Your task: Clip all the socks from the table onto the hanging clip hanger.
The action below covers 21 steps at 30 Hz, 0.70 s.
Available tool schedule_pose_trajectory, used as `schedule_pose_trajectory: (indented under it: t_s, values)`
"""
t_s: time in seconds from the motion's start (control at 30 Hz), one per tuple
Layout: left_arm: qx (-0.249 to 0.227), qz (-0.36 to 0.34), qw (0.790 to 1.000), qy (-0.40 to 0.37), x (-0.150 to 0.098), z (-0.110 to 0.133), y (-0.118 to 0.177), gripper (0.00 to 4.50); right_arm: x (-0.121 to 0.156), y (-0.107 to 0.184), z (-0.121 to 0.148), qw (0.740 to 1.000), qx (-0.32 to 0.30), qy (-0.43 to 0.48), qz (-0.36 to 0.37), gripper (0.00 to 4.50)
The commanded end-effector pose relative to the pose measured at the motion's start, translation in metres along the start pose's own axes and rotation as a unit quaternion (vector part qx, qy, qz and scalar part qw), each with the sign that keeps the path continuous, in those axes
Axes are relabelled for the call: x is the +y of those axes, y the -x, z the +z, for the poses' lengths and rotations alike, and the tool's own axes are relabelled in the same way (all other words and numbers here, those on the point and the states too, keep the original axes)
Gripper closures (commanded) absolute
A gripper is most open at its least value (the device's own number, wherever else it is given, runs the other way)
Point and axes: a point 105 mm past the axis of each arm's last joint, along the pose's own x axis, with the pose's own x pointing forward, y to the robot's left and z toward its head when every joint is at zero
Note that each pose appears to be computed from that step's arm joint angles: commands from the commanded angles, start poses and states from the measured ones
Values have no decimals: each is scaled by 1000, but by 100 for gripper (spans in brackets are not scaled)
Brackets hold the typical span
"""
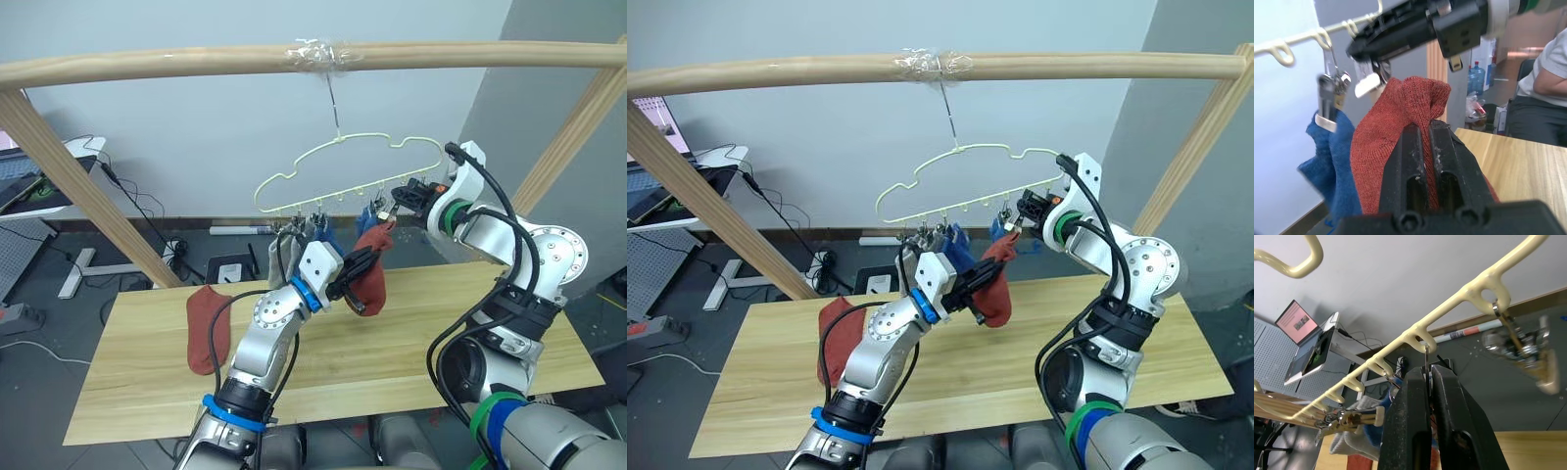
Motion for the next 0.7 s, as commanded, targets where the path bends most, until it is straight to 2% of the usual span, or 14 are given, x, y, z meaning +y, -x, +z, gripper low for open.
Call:
schedule_pose_trajectory:
  t_s: [0.03,0.6,0.7]
  values:
    - [-29,-8,999,-21,-1,13,-9,446,7,7,13,1000,-25,5,6,450]
    - [-50,8,998,-48,8,19,-18,446,9,7,6,1000,-10,2,11,450]
    - [-53,8,997,-49,8,20,-21,450,9,7,5,1000,-9,3,14,366]
